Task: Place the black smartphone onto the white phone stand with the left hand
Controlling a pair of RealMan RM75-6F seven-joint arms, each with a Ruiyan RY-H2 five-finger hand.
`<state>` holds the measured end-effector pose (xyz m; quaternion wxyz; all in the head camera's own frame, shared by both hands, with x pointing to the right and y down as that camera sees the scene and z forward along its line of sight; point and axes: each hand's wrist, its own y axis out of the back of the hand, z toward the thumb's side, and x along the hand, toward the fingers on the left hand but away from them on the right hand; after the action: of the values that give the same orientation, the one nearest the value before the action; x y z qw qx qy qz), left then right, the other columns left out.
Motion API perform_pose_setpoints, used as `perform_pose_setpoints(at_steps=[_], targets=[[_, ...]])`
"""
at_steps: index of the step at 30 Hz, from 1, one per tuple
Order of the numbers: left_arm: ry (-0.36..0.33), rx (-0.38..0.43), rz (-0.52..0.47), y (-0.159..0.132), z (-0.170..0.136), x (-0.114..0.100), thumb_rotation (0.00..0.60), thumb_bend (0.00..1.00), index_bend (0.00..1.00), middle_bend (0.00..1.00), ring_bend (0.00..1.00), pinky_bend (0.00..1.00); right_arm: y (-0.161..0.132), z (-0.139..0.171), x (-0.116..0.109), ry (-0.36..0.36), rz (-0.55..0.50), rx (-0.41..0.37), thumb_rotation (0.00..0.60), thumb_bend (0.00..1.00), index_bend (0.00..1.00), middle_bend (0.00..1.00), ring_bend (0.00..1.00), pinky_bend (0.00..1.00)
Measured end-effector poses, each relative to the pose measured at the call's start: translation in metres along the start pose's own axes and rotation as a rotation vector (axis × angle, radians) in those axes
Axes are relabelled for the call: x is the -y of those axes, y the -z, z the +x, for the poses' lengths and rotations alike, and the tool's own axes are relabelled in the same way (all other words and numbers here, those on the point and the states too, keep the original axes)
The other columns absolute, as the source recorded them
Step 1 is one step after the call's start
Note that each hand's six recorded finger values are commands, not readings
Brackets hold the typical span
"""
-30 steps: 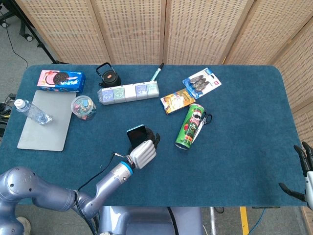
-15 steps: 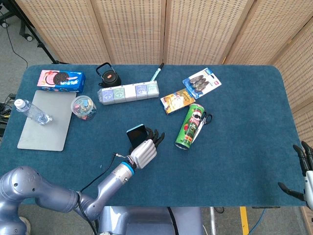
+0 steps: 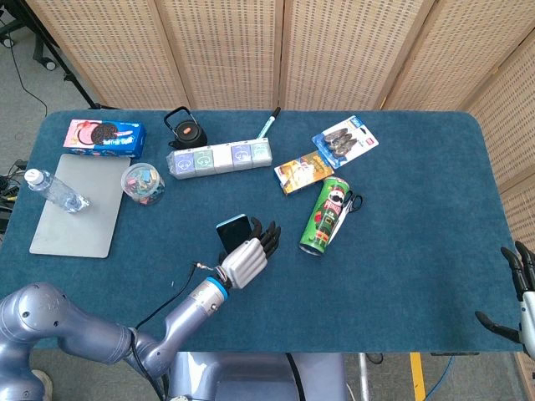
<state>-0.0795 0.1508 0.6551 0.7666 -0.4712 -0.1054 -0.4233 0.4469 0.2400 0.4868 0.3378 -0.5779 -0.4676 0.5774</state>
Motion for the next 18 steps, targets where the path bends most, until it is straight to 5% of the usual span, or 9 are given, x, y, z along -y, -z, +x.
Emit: perform_pose_setpoints(at_steps=[18], targets=[[-0.061,-0.012,-0.102,0.02,-0.016,-0.017,0.6,0.1,0.04,0.0,0.0,0.19,0.001,0.002,0.0,-0.007,-0.003,-0.001,0.6,0.0,0.0,0.0,0.0,0.0]])
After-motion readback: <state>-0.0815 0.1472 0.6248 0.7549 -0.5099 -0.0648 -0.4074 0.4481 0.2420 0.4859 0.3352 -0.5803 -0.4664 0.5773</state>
